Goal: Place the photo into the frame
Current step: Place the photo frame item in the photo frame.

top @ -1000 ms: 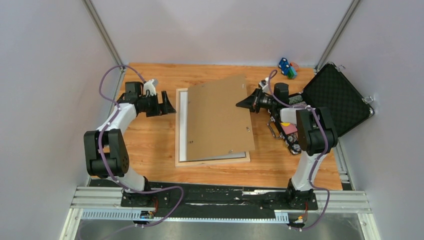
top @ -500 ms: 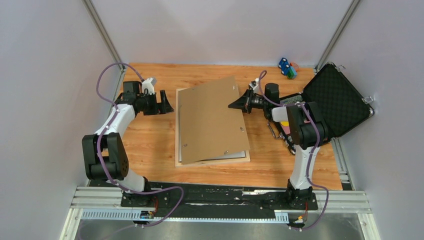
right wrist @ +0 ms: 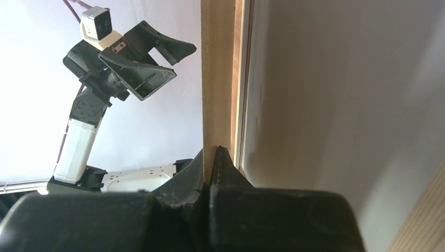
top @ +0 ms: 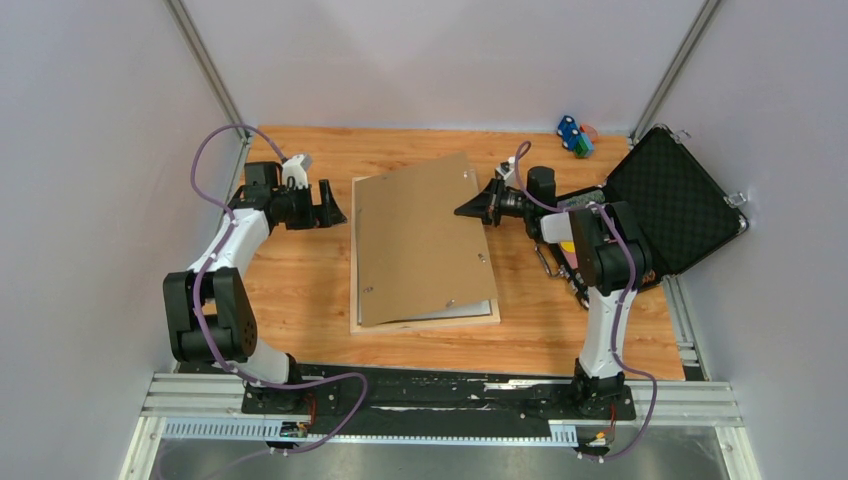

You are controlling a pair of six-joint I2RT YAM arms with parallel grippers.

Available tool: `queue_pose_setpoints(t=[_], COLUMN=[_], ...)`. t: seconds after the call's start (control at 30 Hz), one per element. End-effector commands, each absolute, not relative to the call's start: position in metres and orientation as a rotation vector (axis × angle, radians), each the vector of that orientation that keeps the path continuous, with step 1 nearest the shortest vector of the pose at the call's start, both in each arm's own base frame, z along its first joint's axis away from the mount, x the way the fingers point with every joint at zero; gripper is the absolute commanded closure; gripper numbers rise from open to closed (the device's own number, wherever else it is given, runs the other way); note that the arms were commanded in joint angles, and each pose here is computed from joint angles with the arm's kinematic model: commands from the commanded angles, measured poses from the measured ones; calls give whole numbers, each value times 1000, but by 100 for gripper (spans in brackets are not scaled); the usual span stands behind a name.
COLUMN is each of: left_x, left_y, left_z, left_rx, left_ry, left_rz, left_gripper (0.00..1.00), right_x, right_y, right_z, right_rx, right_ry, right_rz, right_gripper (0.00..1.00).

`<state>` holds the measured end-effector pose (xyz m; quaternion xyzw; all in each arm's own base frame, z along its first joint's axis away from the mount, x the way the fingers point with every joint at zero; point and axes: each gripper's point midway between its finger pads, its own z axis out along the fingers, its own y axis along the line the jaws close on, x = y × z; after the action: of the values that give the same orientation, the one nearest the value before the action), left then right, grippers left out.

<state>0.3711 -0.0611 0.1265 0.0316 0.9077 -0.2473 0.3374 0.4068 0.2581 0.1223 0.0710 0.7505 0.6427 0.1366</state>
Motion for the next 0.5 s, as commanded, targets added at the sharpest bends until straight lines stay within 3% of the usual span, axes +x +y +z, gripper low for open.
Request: queue_pose_setpoints(t=[0.0, 0.47], left_x=[374, 373], left_y=[-58, -58], left_z=[142, 140], left_rx=[116, 116], left_ry=[2313, 2314], left_rz=[-618, -625], left_gripper=[0, 0], right_x=[411, 409], right_y=[264, 264], right_z=[148, 143], right_rx=[96, 132], right_ry=[2087, 2071], right_rz=[1894, 1861], right_gripper=[100, 100])
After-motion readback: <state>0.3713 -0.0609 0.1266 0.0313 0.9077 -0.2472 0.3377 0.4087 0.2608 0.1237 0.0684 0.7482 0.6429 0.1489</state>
